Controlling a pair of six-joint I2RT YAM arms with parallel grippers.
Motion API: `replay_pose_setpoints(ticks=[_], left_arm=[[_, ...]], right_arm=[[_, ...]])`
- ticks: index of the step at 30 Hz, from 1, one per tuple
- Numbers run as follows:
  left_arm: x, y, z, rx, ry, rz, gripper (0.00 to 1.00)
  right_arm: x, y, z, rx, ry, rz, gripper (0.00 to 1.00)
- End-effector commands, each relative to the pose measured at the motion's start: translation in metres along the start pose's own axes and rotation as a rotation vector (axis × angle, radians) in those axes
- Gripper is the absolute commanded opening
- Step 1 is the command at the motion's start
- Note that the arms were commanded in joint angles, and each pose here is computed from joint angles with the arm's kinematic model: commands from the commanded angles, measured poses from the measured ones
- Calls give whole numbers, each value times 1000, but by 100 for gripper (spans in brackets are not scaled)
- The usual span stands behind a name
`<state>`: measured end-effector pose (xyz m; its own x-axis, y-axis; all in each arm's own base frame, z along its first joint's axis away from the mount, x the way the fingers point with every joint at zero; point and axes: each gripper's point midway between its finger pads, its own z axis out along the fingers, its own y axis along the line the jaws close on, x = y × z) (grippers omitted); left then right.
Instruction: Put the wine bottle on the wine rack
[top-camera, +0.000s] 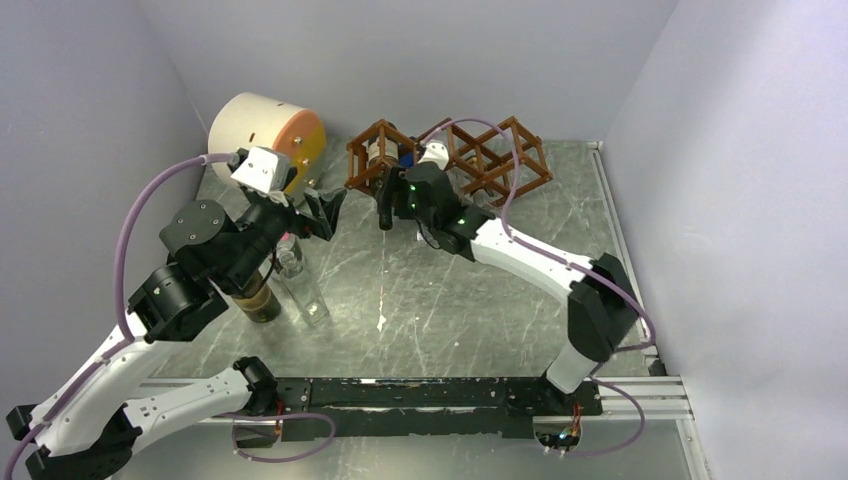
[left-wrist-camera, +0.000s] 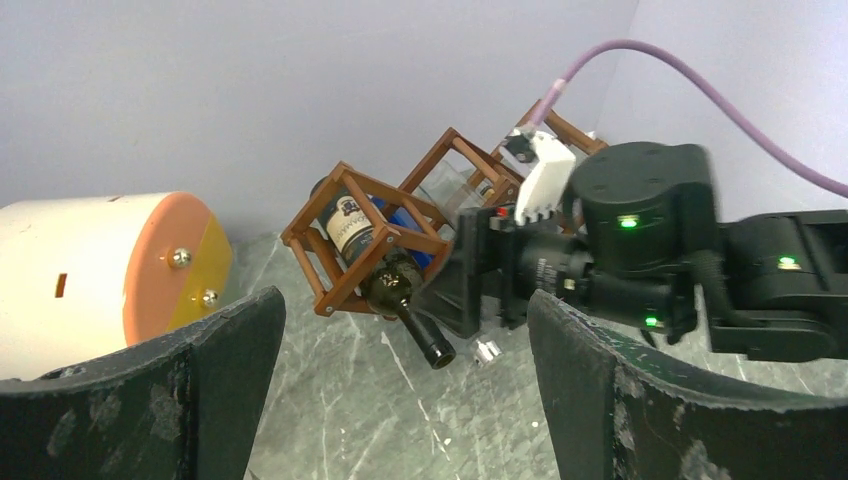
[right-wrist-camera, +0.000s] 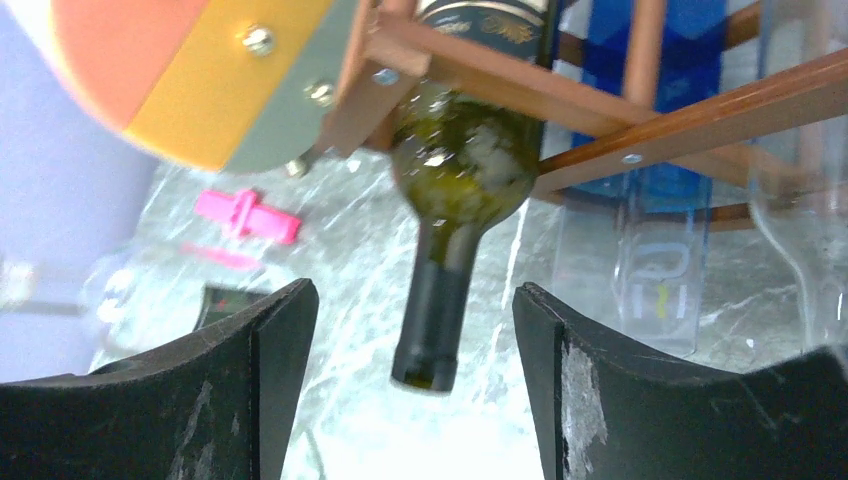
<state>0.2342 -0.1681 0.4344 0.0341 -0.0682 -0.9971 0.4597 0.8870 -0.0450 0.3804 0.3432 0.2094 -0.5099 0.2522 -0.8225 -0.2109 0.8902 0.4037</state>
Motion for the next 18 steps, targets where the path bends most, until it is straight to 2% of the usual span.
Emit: replay_pose_setpoints(ticks=[1,9,13,17,18], left_arm=[[-23,9,-12,-29,-70,-17,94],[-36,13,-20,-36,-139,-62,94],[-40,15,-23,-43,-161,-85,94],[-42,16,-25,-46,-170,-102,94],[-43,16,-26,-44,-174,-105,94]], right_arm=[[0,30,-35,-256,3,-124,75],[27,104,-108,-620,-97,-366,73],[41,136,-133,-788,-157,-378,72],[62,161,-139,-856,-155,-408,71],[56,174,-143,-878,-177,-407,69]])
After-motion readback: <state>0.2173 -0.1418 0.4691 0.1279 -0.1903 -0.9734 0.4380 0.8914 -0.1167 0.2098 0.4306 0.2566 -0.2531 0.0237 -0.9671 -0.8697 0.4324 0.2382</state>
